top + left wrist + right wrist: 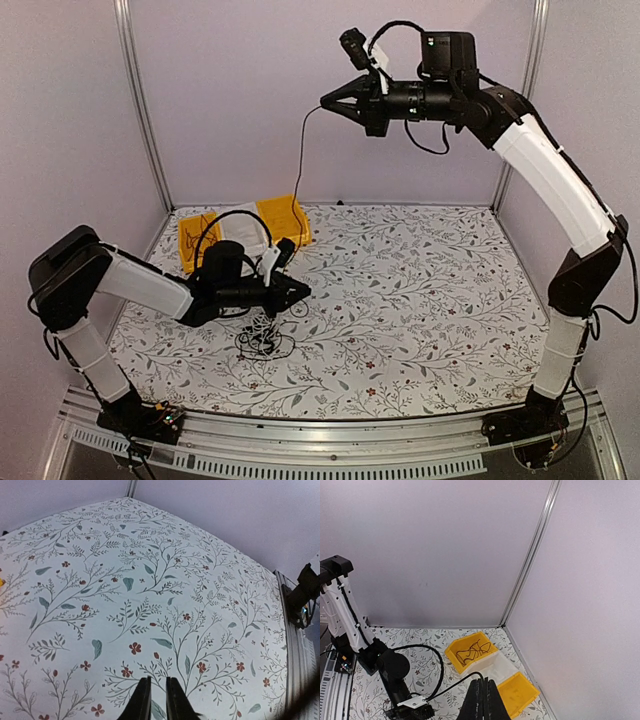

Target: Untangle the cables

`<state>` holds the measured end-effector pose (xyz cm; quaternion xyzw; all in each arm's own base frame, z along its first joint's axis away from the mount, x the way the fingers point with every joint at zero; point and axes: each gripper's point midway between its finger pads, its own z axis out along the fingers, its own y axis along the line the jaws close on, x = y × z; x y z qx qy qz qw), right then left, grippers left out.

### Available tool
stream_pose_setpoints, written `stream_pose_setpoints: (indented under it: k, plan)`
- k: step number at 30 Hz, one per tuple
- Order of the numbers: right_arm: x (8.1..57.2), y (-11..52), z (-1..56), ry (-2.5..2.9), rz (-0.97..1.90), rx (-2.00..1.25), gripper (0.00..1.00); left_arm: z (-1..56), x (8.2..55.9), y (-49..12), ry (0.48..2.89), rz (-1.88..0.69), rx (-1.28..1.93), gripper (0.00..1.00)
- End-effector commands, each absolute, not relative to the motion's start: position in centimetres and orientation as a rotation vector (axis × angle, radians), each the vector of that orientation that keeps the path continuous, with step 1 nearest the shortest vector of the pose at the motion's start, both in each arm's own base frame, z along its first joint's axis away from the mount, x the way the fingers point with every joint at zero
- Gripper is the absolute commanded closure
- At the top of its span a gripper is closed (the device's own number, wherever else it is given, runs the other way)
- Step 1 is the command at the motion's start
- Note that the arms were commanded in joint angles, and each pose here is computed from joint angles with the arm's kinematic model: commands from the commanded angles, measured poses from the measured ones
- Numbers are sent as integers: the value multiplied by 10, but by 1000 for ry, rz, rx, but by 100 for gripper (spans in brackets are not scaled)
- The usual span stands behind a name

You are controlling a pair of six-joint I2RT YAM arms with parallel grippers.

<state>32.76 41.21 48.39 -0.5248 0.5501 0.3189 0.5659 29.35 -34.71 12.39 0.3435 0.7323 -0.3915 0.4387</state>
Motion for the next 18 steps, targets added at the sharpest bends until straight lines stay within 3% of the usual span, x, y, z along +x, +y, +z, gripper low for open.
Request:
stream_pose_setpoints:
  k: [1, 4, 13, 18]
  plan:
    - [335, 356, 598, 1082, 577, -936, 100, 104, 284, -341, 1838, -988, 836, 88]
    - [336, 324, 643, 986, 485, -819, 100, 80, 279, -333, 1911, -978, 825, 93]
    - [312, 259, 725, 739, 290, -631, 100, 21, 262, -308, 2109, -932, 761, 94]
    - [296, 230, 756, 637, 200, -544, 100, -2, 254, -290, 2216, -846, 744, 88]
